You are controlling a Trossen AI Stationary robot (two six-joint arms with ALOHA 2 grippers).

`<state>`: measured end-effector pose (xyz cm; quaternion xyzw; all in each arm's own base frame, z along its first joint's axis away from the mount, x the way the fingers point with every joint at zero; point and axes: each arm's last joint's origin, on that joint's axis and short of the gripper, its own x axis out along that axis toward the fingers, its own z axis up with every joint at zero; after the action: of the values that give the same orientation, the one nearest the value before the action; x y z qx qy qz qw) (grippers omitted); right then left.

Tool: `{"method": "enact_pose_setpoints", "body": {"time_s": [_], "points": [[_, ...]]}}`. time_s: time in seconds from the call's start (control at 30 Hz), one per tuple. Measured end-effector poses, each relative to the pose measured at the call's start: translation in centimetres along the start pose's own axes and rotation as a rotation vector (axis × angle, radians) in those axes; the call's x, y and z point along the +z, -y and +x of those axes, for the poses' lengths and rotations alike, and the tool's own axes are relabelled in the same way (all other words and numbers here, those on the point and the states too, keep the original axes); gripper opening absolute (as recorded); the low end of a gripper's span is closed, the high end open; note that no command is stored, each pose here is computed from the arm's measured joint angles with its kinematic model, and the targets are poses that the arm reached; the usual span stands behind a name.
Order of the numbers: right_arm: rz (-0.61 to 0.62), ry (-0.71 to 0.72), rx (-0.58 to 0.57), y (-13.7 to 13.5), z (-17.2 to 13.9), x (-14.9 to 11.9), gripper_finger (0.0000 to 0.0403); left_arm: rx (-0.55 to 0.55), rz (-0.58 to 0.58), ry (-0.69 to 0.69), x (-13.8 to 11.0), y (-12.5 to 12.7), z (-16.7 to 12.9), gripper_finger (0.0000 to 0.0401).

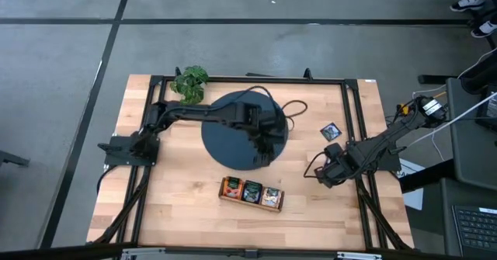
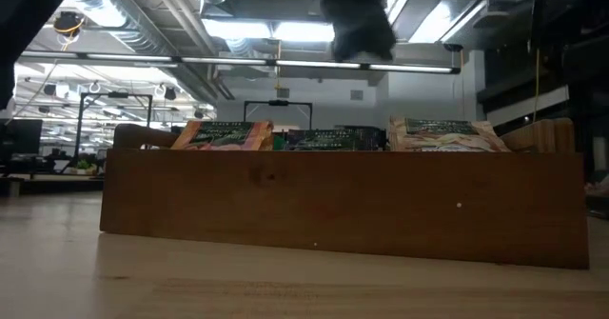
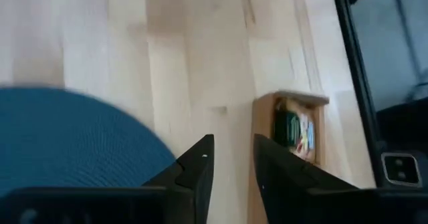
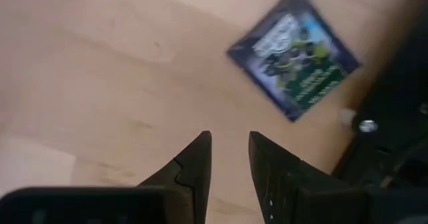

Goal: Pick & Place Tea
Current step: Put the violet tea bag into the middle section of the wooden organizer

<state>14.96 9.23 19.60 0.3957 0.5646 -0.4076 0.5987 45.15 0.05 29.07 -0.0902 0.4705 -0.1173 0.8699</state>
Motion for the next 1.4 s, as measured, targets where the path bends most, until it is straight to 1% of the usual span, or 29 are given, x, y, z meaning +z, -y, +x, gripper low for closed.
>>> {"method": "enact_pose_setpoints", "body": {"time_s": [0.1, 0.17, 0.27, 0.33, 0.47, 0.63, 0.7, 0.83, 0.9, 1.0, 1.1, 1.17, 1.27, 1.4], "points": [[0.019, 0.005, -0.027, 0.2, 0.1, 0.3, 0.0102, -0.046, -0.038, 0.015, -0.8, -2.4, 0.5, 0.0098], [0.043, 0.008, -0.044, 0.4, 0.5, 0.7, 0.0102, -0.078, -0.074, 0.005, -1.8, -3.8, 0.5, 0.0096], [0.102, -0.015, -0.074, 1.0, 1.9, 1.2, 0.0102, -0.122, -0.100, 0.056, -2.9, -5.6, 0.6, 0.0093], [0.130, -0.054, -0.069, 1.3, 3.0, 1.5, 0.0102, -0.135, -0.128, 0.089, -3.8, -6.3, 0.0, 0.0093], [0.196, -0.065, -0.066, 1.8, 4.5, 2.1, 0.0102, -0.102, -0.160, 0.218, -5.4, -7.3, -1.8, 0.0095], [0.275, -0.025, -0.068, 2.0, 4.9, 3.0, 0.0102, -0.023, -0.189, 0.389, -7.7, -8.1, -3.7, 0.0091], [0.294, -0.012, -0.044, 1.8, 5.0, 3.4, 0.0102, 0.009, -0.223, 0.415, -8.9, -8.5, -3.9, 0.0091], [0.344, 0.027, 0.026, 1.3, 5.2, 4.3, 0.0102, 0.023, -0.320, 0.401, -11.4, -10.0, -3.2, 0.0093], [0.361, 0.032, 0.035, 1.4, 5.7, 4.6, 0.0102, 0.017, -0.373, 0.388, -12.2, -10.6, -3.0, 0.0094], [0.387, 0.033, 0.028, 1.8, 6.4, 4.7, 0.0102, 0.018, -0.415, 0.363, -13.3, -11.0, -2.6, 0.0093], [0.411, 0.039, 0.025, 1.8, 6.6, 4.8, 0.0102, 0.016, -0.422, 0.360, -13.5, -11.2, -2.7, 0.0090], [0.413, 0.055, 0.049, 1.6, 6.6, 4.9, 0.0102, 0.013, -0.417, 0.369, -13.4, -11.2, -2.8, 0.0090], [0.420, 0.085, 0.115, 1.1, 6.6, 5.1, 0.0102, 0.015, -0.409, 0.371, -13.4, -11.2, -2.9, 0.0093], [0.450, 0.177, 0.246, 0.0, 6.6, 5.6, 0.0102, 0.022, -0.381, 0.372, -13.4, -11.2, -3.0, 0.0095]]}}
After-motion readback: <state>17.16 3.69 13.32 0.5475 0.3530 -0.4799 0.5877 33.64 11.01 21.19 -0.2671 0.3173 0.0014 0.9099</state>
